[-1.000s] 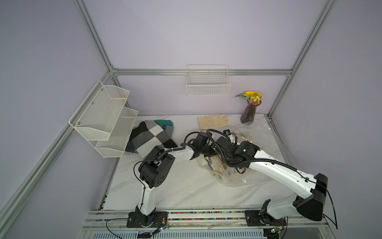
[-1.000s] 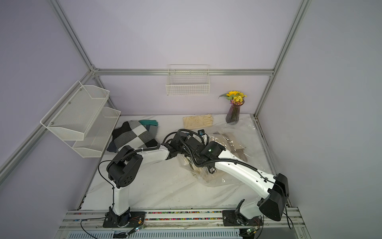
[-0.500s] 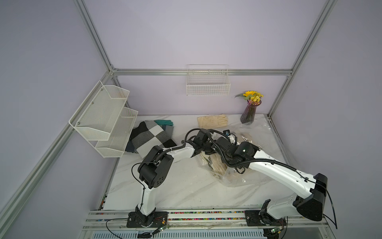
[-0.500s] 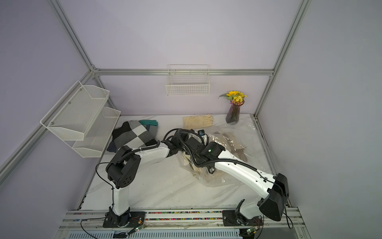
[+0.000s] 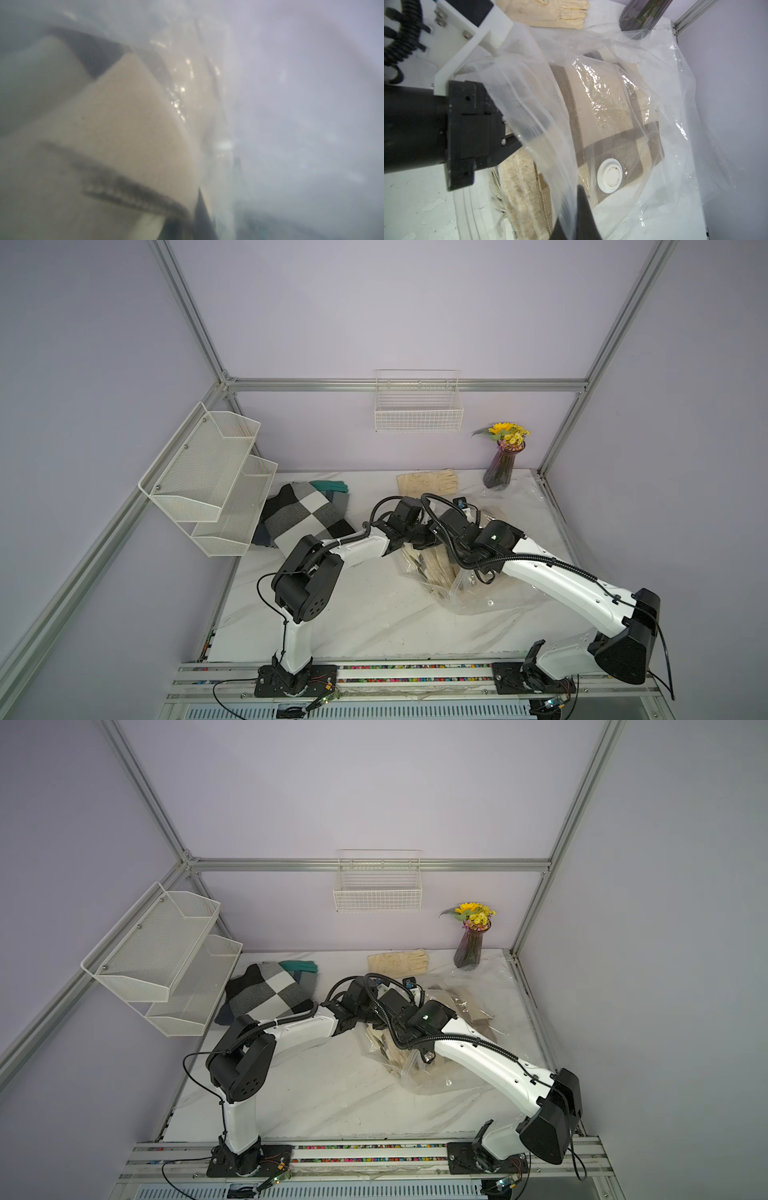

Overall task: Take the scarf out of the vacuum bag
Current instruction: Take out the scarf from the vacuum bag.

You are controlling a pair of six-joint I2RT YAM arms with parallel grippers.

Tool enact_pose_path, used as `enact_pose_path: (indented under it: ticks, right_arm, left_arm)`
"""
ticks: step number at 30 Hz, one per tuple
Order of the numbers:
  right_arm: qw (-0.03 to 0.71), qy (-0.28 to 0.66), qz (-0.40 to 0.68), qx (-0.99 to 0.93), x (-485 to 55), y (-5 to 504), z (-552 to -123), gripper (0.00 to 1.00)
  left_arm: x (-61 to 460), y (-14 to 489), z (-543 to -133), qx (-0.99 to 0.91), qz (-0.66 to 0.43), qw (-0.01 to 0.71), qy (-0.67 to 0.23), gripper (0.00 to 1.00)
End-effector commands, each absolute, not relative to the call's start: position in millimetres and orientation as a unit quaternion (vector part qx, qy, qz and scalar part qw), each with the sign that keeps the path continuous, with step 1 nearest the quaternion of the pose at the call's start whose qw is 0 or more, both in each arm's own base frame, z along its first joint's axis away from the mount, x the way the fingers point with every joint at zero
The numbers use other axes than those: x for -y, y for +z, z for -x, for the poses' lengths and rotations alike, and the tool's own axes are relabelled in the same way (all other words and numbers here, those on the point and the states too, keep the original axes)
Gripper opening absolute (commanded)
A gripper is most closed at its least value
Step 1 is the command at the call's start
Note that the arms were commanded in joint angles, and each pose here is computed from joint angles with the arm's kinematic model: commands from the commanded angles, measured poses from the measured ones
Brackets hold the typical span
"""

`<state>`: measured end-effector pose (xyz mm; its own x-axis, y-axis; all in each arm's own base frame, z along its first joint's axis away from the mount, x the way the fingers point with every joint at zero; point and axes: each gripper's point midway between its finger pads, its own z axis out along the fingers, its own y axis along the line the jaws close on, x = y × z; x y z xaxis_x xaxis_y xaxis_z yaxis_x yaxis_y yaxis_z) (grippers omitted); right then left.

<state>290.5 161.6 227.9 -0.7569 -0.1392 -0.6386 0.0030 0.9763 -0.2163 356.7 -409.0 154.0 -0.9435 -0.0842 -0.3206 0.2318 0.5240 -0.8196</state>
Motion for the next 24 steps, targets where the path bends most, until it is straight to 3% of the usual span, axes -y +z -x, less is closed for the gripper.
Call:
enact_pose_path:
  ticks: [1,24]
  right_arm:
    - [0.369,-0.077,0.024,-0.926,-161.4,245.4,-295.7,0.00]
    - [0.370,-0.065,0.013,-0.927,-152.2,253.2,-299.7,0.00]
  left_arm:
    - [409.3,210.0,-352.9,-0.826,-0.069,0.202,-0.523,0.00]
    - [398.2,232.5,-327.2,-0.827,-0.083,0.180,-0.526,0.00]
